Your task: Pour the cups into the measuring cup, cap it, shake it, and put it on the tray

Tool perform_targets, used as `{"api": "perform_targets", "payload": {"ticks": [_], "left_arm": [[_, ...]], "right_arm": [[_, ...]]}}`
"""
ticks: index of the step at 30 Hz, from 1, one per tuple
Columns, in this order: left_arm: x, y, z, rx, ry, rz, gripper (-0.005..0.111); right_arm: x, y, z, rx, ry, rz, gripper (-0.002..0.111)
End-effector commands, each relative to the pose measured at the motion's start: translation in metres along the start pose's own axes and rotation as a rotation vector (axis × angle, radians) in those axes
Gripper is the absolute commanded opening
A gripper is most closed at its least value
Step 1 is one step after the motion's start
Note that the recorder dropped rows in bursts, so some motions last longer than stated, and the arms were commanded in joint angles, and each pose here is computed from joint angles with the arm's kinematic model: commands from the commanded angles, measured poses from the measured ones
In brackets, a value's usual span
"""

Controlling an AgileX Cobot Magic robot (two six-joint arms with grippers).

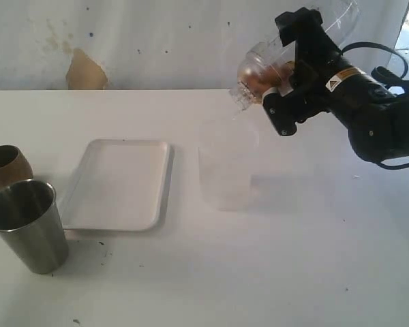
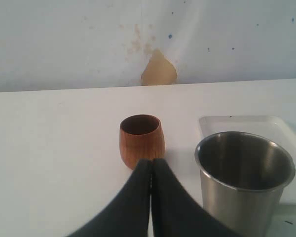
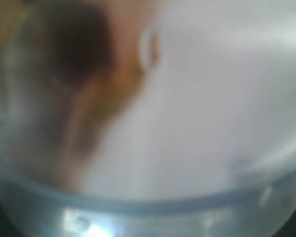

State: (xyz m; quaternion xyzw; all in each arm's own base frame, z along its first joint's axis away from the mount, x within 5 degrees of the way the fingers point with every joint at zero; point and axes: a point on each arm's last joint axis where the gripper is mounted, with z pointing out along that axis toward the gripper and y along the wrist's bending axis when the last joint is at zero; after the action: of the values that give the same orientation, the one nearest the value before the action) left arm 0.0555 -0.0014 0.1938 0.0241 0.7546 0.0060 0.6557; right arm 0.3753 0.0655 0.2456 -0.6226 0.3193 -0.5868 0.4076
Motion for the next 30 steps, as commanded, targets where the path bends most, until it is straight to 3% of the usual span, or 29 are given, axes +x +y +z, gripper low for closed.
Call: {"api": "perform_targets", "payload": {"ticks": [1,30], "left_arm": [[0.0017,-0.0001,0.0002,0.002,0.004,0.002,0.001],[0.0017,-0.0001,0.0002,0.002,0.004,0.002,0.001]], "right_arm": [[0.0072,-0.0115,-0.0002,0.074,0.030,-0.030,0.000],[0.0044,-0.0123,-0.0003,0.083,0.001,-0.066,0.000]]}}
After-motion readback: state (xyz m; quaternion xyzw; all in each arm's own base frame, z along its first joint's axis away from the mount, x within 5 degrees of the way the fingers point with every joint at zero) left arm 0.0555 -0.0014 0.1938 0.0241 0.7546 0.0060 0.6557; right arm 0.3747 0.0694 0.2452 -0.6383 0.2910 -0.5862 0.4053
